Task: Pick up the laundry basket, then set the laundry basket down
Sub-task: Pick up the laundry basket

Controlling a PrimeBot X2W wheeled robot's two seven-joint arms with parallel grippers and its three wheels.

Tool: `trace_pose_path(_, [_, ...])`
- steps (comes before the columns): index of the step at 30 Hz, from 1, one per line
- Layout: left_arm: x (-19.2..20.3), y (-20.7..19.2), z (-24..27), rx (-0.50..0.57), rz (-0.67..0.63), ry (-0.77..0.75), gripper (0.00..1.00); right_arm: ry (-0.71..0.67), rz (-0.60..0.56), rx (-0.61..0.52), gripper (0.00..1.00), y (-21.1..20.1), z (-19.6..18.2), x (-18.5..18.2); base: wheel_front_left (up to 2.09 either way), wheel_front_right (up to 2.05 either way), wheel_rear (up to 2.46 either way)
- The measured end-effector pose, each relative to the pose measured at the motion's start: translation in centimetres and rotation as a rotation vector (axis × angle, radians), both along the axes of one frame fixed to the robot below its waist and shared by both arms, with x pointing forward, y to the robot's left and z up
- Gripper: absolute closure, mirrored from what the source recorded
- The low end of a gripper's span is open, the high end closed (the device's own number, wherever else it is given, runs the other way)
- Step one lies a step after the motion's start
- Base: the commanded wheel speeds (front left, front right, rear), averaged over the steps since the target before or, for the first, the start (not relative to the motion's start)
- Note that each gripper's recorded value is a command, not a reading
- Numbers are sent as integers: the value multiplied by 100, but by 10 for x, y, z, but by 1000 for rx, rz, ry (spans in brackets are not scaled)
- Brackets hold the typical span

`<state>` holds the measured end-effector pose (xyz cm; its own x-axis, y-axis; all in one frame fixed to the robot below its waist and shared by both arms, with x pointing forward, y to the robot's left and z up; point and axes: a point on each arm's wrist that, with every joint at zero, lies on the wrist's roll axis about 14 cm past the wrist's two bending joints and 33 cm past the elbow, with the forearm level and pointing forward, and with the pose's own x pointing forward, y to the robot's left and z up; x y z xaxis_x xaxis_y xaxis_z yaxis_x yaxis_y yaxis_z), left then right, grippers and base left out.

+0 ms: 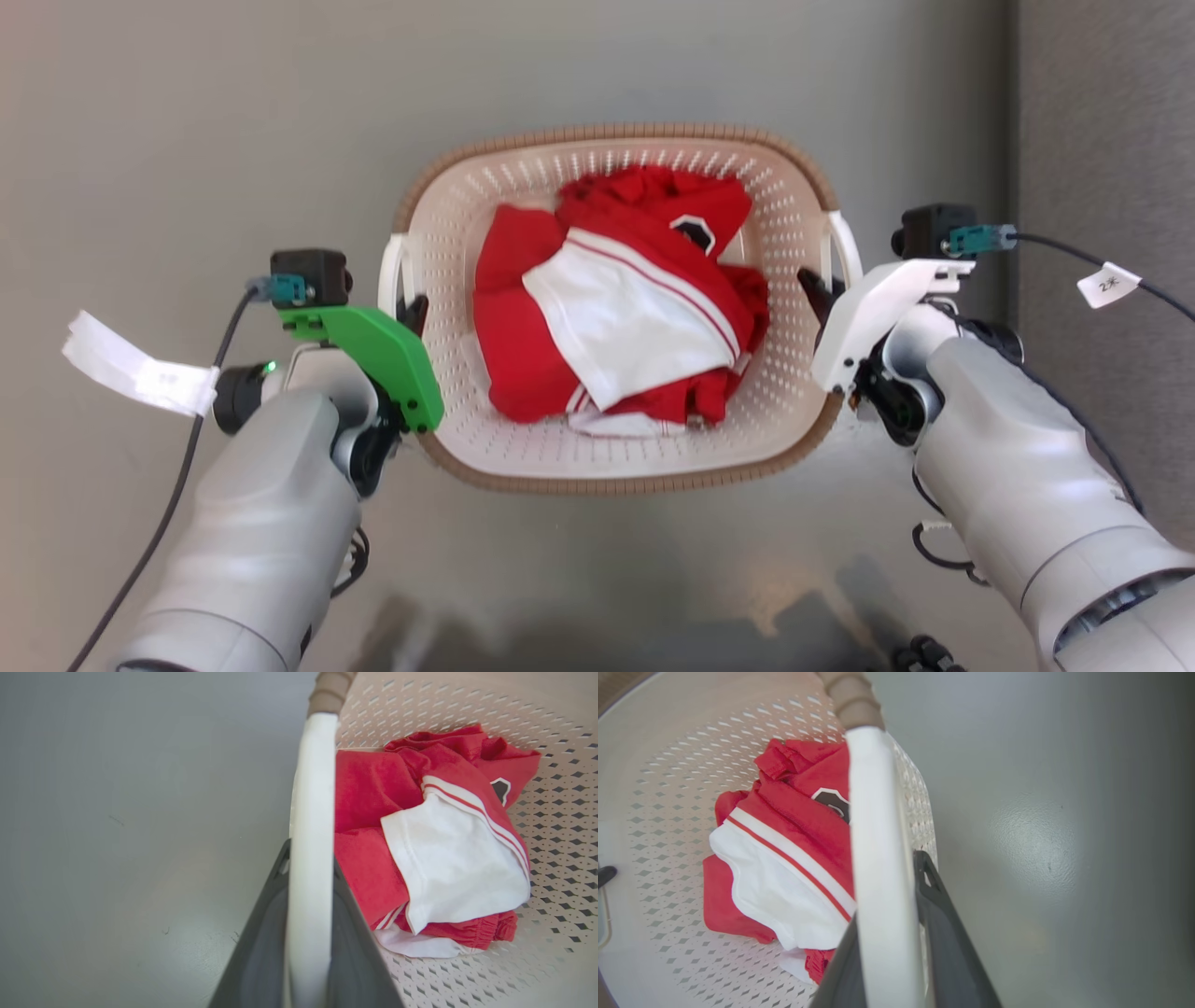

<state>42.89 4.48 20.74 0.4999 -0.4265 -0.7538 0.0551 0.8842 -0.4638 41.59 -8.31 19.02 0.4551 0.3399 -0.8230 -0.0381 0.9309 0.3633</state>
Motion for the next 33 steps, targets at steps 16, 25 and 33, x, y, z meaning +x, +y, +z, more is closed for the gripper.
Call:
trace_pose_path(16, [-26,-8,52,-14,-25,-4,100,12,4,-7,100,-9,58,-27,0,0,0])
trace_pose_path(25, [-49,-16,77,-23,-55,-14,100,20,-5,-5,100,-15,82,-54,0,0,0])
trace_pose_path(33, [-73,-17,98,-30,-60,-25,100,-1,17,-17,100,-16,105,-74,0,0,0])
